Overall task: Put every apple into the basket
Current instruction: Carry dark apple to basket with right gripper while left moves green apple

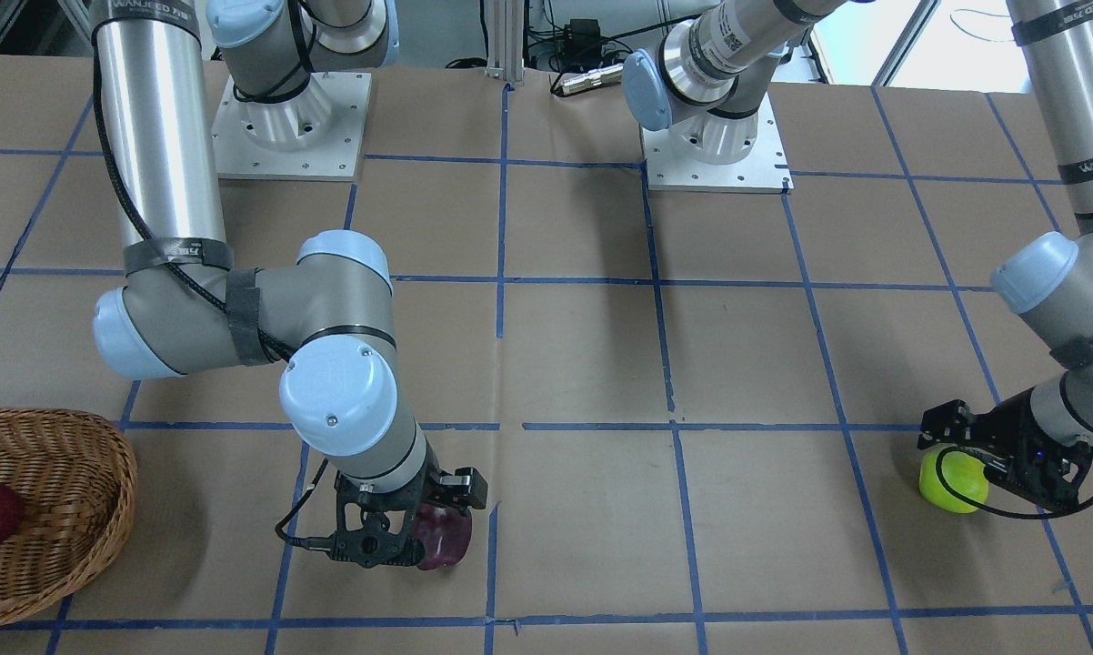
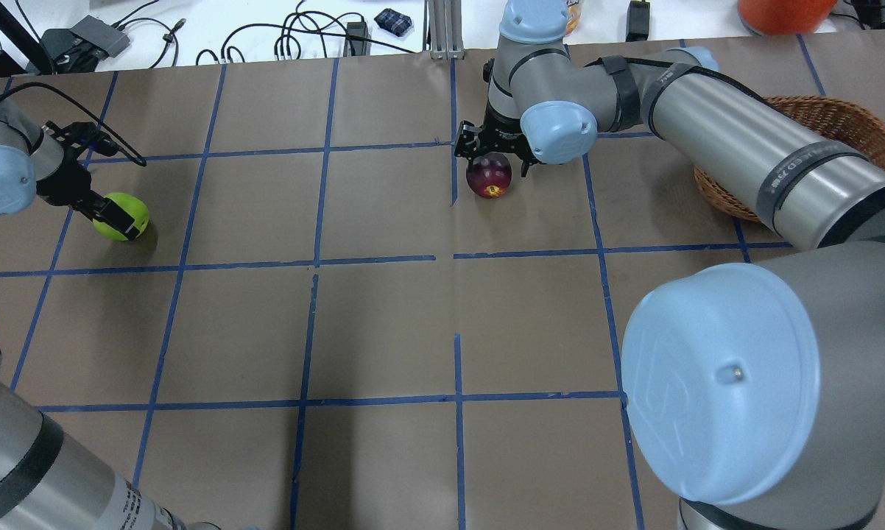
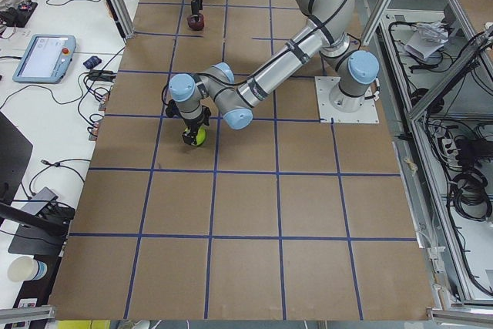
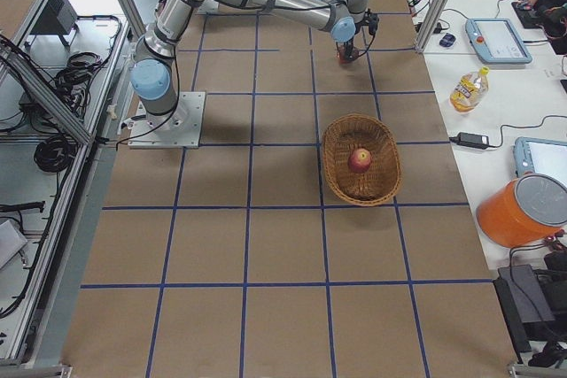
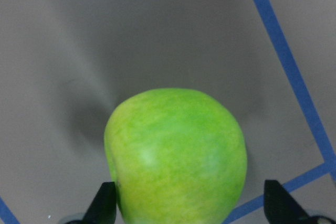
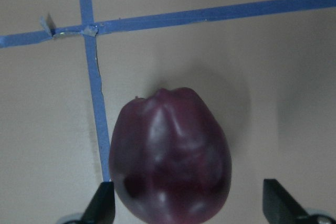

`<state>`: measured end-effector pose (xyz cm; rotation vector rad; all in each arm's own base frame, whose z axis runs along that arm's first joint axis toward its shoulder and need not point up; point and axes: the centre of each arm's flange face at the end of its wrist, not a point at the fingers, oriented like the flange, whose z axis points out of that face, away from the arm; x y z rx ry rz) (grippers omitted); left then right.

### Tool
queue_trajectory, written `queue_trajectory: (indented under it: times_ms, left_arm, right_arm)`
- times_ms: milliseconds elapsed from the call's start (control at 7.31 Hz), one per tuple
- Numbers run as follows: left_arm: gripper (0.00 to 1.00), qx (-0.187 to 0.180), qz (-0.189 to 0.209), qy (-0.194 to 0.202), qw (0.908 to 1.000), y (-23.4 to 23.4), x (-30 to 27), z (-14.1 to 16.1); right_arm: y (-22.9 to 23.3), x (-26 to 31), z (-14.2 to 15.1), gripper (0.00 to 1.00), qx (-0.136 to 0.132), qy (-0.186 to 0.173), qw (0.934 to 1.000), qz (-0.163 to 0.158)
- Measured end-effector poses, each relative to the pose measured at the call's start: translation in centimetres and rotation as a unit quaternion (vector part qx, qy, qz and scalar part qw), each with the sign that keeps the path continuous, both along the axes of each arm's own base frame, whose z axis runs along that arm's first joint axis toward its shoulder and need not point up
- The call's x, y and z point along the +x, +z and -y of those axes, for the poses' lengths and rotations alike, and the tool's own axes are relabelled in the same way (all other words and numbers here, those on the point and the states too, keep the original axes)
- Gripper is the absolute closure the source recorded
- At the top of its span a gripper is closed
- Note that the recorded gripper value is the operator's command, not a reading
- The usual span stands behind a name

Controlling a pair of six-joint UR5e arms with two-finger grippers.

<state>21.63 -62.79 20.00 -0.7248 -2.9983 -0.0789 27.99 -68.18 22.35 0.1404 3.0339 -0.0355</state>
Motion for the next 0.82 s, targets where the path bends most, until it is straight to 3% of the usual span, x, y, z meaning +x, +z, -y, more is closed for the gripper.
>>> queue_trajectory:
  times_ms: [137, 274, 411, 547, 684, 821]
  left_arm:
    - [0.70, -0.002, -0.002, 0.000, 1.0000, 0.0, -0.1, 0.1]
    - [0.79, -0.006, -0.002, -0.003, 1.0000, 0.4, -0.4, 0.4]
    - [0.80, -0.013, 0.002, -0.010, 0.9999, 1.3, -1.4, 0.9]
    - [0.80, -0.021, 0.009, -0.017, 0.9996, 2.8, -3.1, 1.4]
    - [0.80, -0.028, 0.016, -0.019, 0.9993, 4.4, -5.0, 1.7]
    - [0.80, -0.030, 0.017, -0.006, 0.9994, 5.6, -6.9, 1.6]
  right_arm:
    - [-0.4, 0.1, 0.5, 0.00, -0.001, -0.001, 1.0000, 0.001]
    - [-0.8, 0.2, 0.8, 0.00, 0.001, -0.001, 1.0000, 0.001]
    - [-1.6, 0.2, 0.9, 0.00, 0.005, -0.003, 1.0000, 0.001]
    - [-2.2, 0.2, 1.0, 0.08, 0.009, -0.005, 0.9999, 0.000]
    - [-2.5, 0.2, 1.0, 0.75, 0.011, -0.005, 0.9999, -0.001]
    - [-2.4, 0.2, 1.0, 1.00, 0.012, -0.005, 0.9999, -0.001]
